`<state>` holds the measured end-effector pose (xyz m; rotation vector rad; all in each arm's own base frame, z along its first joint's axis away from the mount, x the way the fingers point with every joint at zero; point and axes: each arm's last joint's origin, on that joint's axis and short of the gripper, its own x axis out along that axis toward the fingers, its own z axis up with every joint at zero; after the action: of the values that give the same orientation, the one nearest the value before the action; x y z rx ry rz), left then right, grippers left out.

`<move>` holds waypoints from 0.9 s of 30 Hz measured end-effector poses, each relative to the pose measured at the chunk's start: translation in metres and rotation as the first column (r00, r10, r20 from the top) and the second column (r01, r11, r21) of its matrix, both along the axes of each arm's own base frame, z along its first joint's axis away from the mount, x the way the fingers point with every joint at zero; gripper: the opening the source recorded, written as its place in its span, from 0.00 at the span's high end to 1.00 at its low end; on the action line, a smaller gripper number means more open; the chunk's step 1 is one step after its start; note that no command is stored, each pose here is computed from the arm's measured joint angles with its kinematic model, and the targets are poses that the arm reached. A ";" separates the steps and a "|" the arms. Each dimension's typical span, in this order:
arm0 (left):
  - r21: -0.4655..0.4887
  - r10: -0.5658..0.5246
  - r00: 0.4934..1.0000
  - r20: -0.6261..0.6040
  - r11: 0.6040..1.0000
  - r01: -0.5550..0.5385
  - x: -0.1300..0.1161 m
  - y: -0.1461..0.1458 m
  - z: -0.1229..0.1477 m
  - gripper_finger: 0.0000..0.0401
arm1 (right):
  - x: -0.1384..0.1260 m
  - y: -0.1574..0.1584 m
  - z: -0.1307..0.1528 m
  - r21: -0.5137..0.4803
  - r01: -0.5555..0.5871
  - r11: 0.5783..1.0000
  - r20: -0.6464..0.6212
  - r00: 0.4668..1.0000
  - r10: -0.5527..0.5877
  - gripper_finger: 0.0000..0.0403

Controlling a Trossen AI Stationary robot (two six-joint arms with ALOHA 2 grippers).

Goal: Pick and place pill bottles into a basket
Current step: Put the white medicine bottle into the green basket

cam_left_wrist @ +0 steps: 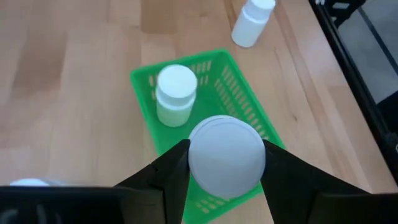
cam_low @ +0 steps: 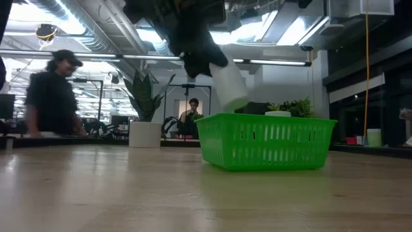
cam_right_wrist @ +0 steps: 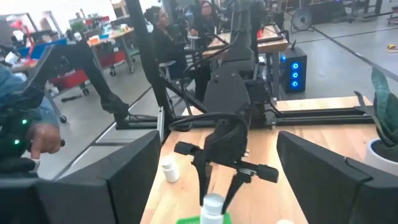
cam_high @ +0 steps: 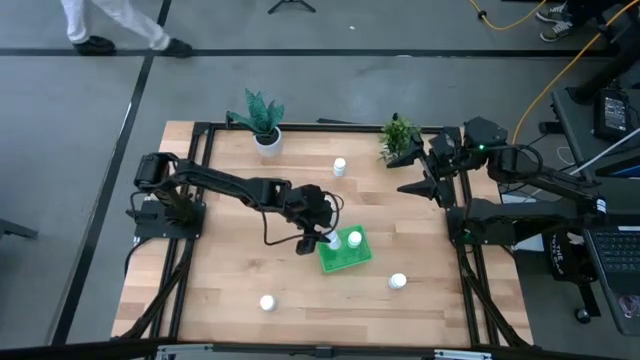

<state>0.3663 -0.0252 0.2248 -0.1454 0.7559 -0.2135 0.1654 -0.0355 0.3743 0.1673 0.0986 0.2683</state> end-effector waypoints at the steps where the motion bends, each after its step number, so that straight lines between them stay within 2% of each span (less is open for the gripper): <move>1: -0.002 -0.003 1.000 -0.001 1.000 0.003 0.001 -0.001 -0.001 0.59 | 0.000 0.001 -0.001 -0.002 -0.003 1.000 -0.006 1.000 0.003 0.20; 12: -0.017 0.009 0.999 -0.036 1.000 -0.009 0.005 0.001 -0.014 0.59 | 0.000 0.002 -0.001 -0.005 -0.011 1.000 -0.007 1.000 0.011 0.20; 27: -0.039 -0.023 0.987 -0.156 0.999 0.017 0.005 0.002 -0.037 0.59 | 0.001 0.002 -0.001 -0.007 -0.011 1.000 -0.006 1.000 0.011 0.20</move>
<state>0.3716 -0.0236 0.1879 -0.1915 0.9104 -0.2370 0.1659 -0.0337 0.3735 0.1605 0.1059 0.2780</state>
